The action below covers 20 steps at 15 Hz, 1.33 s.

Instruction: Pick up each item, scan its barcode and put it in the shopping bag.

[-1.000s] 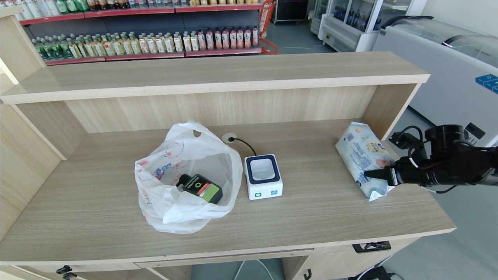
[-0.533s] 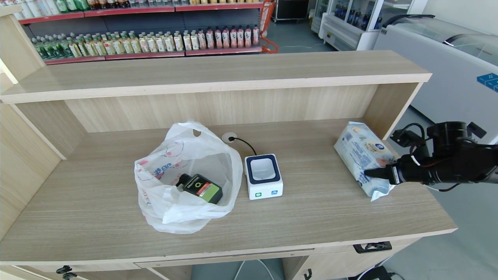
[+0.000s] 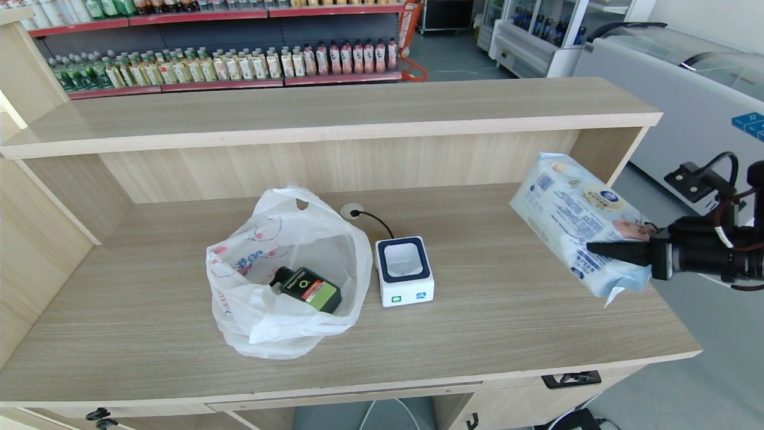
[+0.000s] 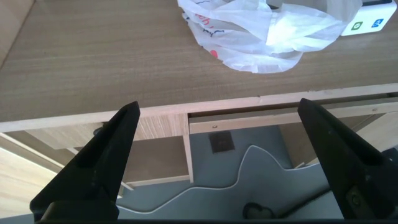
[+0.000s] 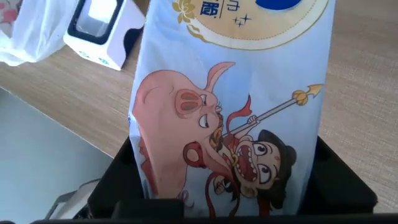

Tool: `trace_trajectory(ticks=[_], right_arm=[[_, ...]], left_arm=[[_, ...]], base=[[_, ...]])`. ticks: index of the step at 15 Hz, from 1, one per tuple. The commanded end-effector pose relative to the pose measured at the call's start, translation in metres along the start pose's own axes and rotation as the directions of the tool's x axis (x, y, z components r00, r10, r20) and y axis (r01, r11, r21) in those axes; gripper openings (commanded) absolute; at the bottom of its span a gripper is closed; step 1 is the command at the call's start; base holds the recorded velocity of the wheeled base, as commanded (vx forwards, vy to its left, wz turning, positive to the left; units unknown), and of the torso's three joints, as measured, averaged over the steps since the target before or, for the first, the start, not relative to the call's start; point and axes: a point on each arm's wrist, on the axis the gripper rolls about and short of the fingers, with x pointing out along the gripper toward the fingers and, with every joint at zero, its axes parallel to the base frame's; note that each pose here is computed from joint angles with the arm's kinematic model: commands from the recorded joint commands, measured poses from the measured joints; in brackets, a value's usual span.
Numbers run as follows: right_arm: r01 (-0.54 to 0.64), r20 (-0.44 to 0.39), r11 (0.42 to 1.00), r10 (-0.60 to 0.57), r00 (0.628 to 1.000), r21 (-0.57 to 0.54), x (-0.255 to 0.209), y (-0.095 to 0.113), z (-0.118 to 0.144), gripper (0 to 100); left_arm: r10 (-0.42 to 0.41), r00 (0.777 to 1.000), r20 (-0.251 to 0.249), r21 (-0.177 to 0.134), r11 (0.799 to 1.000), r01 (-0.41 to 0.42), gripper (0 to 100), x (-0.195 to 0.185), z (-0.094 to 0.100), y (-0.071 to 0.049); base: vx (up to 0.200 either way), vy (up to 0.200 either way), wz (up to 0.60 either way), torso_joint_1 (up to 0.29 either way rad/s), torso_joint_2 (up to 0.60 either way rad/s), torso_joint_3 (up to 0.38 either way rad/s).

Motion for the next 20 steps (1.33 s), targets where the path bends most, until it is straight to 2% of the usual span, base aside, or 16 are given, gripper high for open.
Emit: trace_trajectory(ticks=[1, 5, 6, 8, 9, 11, 12, 15, 16, 18, 20], right_arm=[[-0.02, 0.142, 0.993, 0.037, 0.989, -0.119, -0.051, 0.041, 0.023, 0], [-0.05, 0.219, 0.975, 0.098, 0.971, -0.215, -0.063, 0.077, 0.052, 0], [-0.006, 0.235, 0.973, 0.062, 0.97, -0.23, -0.069, 0.085, 0.059, 0], [0.148, 0.254, 0.964, -0.09, 0.963, -0.221, -0.088, 0.096, 0.072, 0], [0.289, 0.22, 0.933, -0.242, 0.945, -0.213, -0.106, 0.106, 0.068, 0], [0.331, 0.263, 0.892, -0.254, 0.931, -0.308, -0.127, 0.118, 0.062, 0], [0.32, 0.269, 0.895, -0.24, 0.933, -0.312, -0.128, 0.12, 0.061, 0], [0.083, 0.237, 0.966, -0.023, 0.971, -0.244, -0.135, 0.135, 0.072, 0], [-0.044, 0.198, 0.974, 0.089, 0.976, -0.224, -0.14, 0.14, 0.075, 0], [-0.242, 0.067, 0.96, 0.253, 0.965, -0.141, -0.147, 0.144, 0.069, 0], [-0.34, 0.016, 0.929, 0.346, 0.938, -0.149, -0.151, 0.142, 0.071, 0]], left_arm=[[0.0, 1.0, -0.001, 0.0, 1.0, 0.0, 100, 0.0, 0.0, 0.0], [0.0, 1.0, -0.001, 0.0, 1.0, 0.0, 100, 0.0, 0.0, 0.0], [0.0, 1.0, -0.001, 0.0, 1.0, 0.0, 100, 0.0, 0.0, 0.0], [0.0, 1.0, -0.001, 0.0, 1.0, 0.0, 100, 0.0, 0.0, 0.0], [0.0, 1.0, -0.001, 0.0, 1.0, 0.0, 100, 0.0, 0.0, 0.0], [0.0, 1.0, -0.001, 0.0, 1.0, 0.0, 100, 0.0, 0.0, 0.0], [0.0, 1.0, -0.001, 0.0, 1.0, 0.0, 100, 0.0, 0.0, 0.0], [0.0, 1.0, -0.001, 0.0, 1.0, 0.0, 100, 0.0, 0.0, 0.0], [0.0, 1.0, -0.001, 0.0, 1.0, 0.0, 100, 0.0, 0.0, 0.0], [0.0, 1.0, -0.001, 0.0, 1.0, 0.0, 100, 0.0, 0.0, 0.0], [0.0, 1.0, -0.001, 0.0, 1.0, 0.0, 100, 0.0, 0.0, 0.0]], base=[[0.0, 0.0, 0.0, 0.0, 0.0, 0.0], [0.0, 0.0, 0.0, 0.0, 0.0, 0.0], [0.0, 0.0, 0.0, 0.0, 0.0, 0.0], [0.0, 0.0, 0.0, 0.0, 0.0, 0.0], [0.0, 0.0, 0.0, 0.0, 0.0, 0.0], [0.0, 0.0, 0.0, 0.0, 0.0, 0.0], [0.0, 0.0, 0.0, 0.0, 0.0, 0.0], [0.0, 0.0, 0.0, 0.0, 0.0, 0.0], [0.0, 0.0, 0.0, 0.0, 0.0, 0.0], [0.0, 0.0, 0.0, 0.0, 0.0, 0.0], [0.0, 0.0, 0.0, 0.0, 0.0, 0.0]])
